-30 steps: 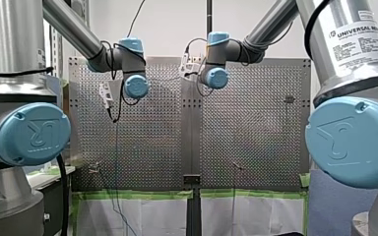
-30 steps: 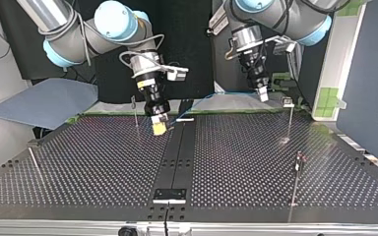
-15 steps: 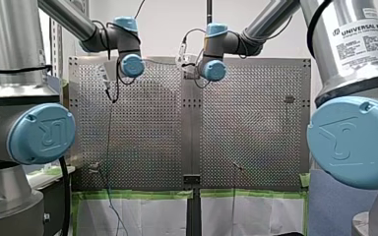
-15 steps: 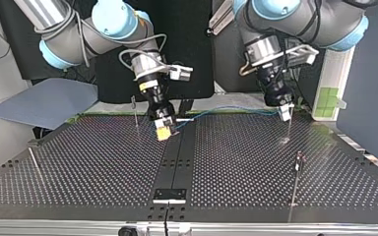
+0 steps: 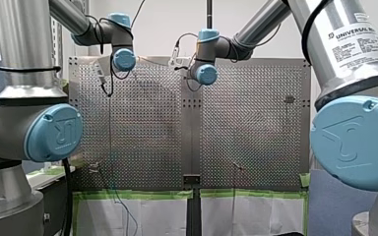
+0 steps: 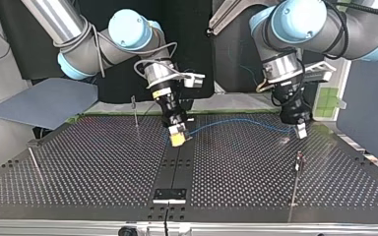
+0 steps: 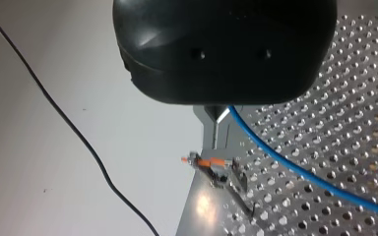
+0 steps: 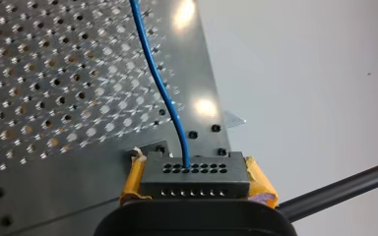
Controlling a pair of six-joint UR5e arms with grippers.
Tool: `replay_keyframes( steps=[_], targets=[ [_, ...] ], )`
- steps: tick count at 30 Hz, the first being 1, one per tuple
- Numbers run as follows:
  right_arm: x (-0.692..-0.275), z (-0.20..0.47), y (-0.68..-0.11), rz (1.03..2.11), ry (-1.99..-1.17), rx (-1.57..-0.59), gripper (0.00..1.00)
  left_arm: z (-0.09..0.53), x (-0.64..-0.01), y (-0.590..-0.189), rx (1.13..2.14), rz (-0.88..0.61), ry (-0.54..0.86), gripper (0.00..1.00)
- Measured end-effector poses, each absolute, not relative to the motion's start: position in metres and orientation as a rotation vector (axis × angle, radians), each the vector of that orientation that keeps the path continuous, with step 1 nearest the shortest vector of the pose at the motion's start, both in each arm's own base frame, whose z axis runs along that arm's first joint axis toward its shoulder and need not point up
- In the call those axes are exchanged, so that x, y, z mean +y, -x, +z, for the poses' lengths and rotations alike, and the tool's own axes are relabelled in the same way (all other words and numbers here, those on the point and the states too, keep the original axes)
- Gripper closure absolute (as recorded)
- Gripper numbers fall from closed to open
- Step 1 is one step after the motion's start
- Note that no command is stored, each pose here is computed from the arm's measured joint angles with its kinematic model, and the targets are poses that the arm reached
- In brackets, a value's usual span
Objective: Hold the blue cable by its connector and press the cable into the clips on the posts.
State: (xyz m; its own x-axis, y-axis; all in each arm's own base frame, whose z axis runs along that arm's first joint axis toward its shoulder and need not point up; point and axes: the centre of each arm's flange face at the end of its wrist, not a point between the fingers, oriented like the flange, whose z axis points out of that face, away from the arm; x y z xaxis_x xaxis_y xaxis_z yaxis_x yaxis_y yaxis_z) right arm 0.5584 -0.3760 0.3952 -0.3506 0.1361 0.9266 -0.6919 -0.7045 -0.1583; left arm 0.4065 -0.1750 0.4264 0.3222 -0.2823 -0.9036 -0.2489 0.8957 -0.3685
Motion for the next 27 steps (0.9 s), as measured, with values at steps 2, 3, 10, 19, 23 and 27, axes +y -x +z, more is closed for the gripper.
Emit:
replay_keyframes(
  steps=[2, 3, 10, 19, 23, 27],
  targets=[
    [-0.376, 0.401, -0.562, 2.098, -1.347, -0.74, 1.0, 0.425, -0.17, -0.411, 1.259, -0.022, 0.492, 0.98],
    [-0.376, 0.403, -0.563, 2.101, -1.345, -0.738, 1.0, 0.425, -0.167, -0.413, 1.259, -0.021, 0.491, 0.98],
    [-0.379, 0.41, -0.58, 2.113, -1.354, -0.731, 1.0, 0.423, -0.15, -0.437, 1.264, -0.01, 0.48, 0.98],
    [-0.379, 0.408, -0.6, 2.119, -1.378, -0.722, 1.0, 0.423, -0.126, -0.464, 1.253, -0.034, 0.493, 0.98],
    [-0.377, 0.411, -0.611, 2.132, -1.378, -0.712, 1.0, 0.424, -0.111, -0.471, 1.246, -0.041, 0.499, 0.98],
    [-0.376, 0.422, -0.618, 2.154, -1.359, -0.695, 1.0, 0.424, -0.095, -0.476, 1.238, -0.027, 0.51, 0.98]
  ],
)
